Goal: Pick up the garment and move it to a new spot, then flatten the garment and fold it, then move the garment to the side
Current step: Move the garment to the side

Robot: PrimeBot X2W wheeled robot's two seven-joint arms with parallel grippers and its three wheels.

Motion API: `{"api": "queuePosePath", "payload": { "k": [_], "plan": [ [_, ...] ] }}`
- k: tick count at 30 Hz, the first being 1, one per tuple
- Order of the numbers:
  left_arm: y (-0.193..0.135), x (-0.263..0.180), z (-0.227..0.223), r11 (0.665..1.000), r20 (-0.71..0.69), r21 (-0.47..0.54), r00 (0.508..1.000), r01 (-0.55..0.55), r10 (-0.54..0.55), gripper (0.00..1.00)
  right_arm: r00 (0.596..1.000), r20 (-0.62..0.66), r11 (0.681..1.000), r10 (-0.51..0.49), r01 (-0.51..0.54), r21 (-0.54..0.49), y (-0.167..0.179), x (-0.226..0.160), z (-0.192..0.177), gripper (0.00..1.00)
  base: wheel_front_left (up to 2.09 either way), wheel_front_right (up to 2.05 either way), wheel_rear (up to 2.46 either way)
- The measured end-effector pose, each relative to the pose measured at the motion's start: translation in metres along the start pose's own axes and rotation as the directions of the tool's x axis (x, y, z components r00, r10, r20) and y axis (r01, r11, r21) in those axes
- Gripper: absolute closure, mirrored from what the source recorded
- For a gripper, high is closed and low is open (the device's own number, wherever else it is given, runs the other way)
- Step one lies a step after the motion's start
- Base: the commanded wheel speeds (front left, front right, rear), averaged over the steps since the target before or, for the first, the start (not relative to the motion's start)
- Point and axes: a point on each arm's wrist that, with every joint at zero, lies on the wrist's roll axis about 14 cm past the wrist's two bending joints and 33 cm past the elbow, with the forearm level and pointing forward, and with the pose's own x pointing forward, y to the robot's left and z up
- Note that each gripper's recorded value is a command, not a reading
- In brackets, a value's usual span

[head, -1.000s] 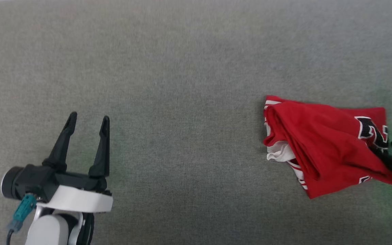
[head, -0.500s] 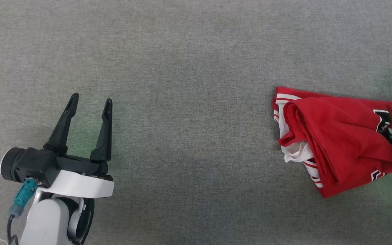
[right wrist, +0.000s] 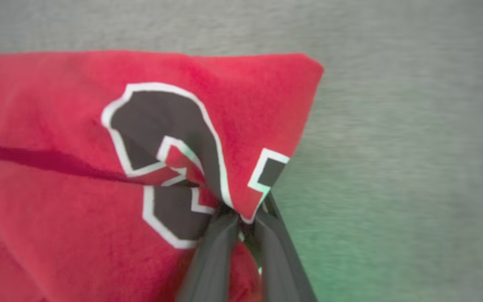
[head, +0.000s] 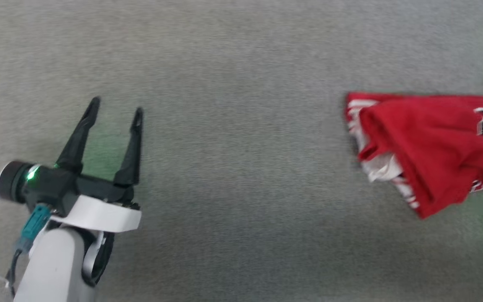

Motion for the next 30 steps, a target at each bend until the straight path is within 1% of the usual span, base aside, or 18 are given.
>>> {"api": "queuePosePath", "payload": {
  "k": [3, 5, 9, 13, 15, 18, 24, 27, 28, 30],
  "plan": [
    [-0.022, 0.019, 0.002, 0.997, 0.024, -0.003, 0.997, 0.079, -0.079, 0.0, 0.993, 0.068, 0.995, -0.093, 0.09, 0.038, -0.034, -0.018, 0.008, 1.0, 0.0, 0.0, 0.0],
    [-0.036, 0.03, 0.001, 0.991, 0.035, 0.003, 0.99, 0.136, -0.136, 0.0, 0.98, 0.104, 0.985, -0.168, 0.163, 0.056, -0.059, -0.031, 0.012, 1.0, 0.0, 0.0, 0.0],
    [-0.059, 0.056, 0.001, 0.971, 0.064, 0.026, 0.969, 0.239, -0.24, 0.0, 0.937, 0.14, 0.946, -0.321, 0.31, 0.094, -0.108, -0.051, 0.011, 1.0, 0.0, 0.0, 0.0],
    [-0.076, 0.079, -0.004, 0.95, 0.084, 0.038, 0.947, 0.309, -0.311, 0.0, 0.877, 0.188, 0.897, -0.442, 0.424, 0.128, -0.146, -0.064, 0.019, 1.0, 0.0, 0.0, 0.0],
    [-0.08, 0.09, -0.005, 0.943, 0.098, 0.044, 0.938, 0.33, -0.332, 0.0, 0.854, 0.198, 0.876, -0.481, 0.46, 0.143, -0.159, -0.066, 0.02, 1.0, 0.0, 0.0, 0.0],
    [-0.086, 0.106, -0.006, 0.934, 0.122, 0.044, 0.926, 0.354, -0.356, 0.0, 0.804, 0.24, 0.838, -0.545, 0.532, 0.121, -0.178, -0.071, 0.029, 1.0, 0.0, 0.0, 0.0],
    [-0.097, 0.129, -0.01, 0.921, 0.166, 0.041, 0.906, 0.388, -0.389, 0.0, 0.73, 0.281, 0.78, -0.622, 0.606, 0.153, -0.205, -0.066, 0.04, 1.0, 0.0, 0.0, 0.0],
    [-0.098, 0.136, -0.015, 0.918, 0.172, 0.04, 0.902, 0.396, -0.396, 0.0, 0.713, 0.292, 0.767, -0.638, 0.622, 0.158, -0.211, -0.056, 0.045, 1.0, 0.0, 0.0, 0.0],
    [-0.097, 0.139, -0.019, 0.915, 0.169, 0.045, 0.899, 0.401, -0.403, 0.0, 0.711, 0.287, 0.764, -0.642, 0.626, 0.156, -0.212, -0.047, 0.043, 1.0, 0.0, 0.0, 0.0],
    [-0.096, 0.141, -0.021, 0.914, 0.168, 0.05, 0.899, 0.403, -0.405, 0.0, 0.709, 0.283, 0.76, -0.646, 0.634, 0.144, -0.213, -0.04, 0.041, 1.0, 0.0, 0.0, 0.0]
  ]
}}
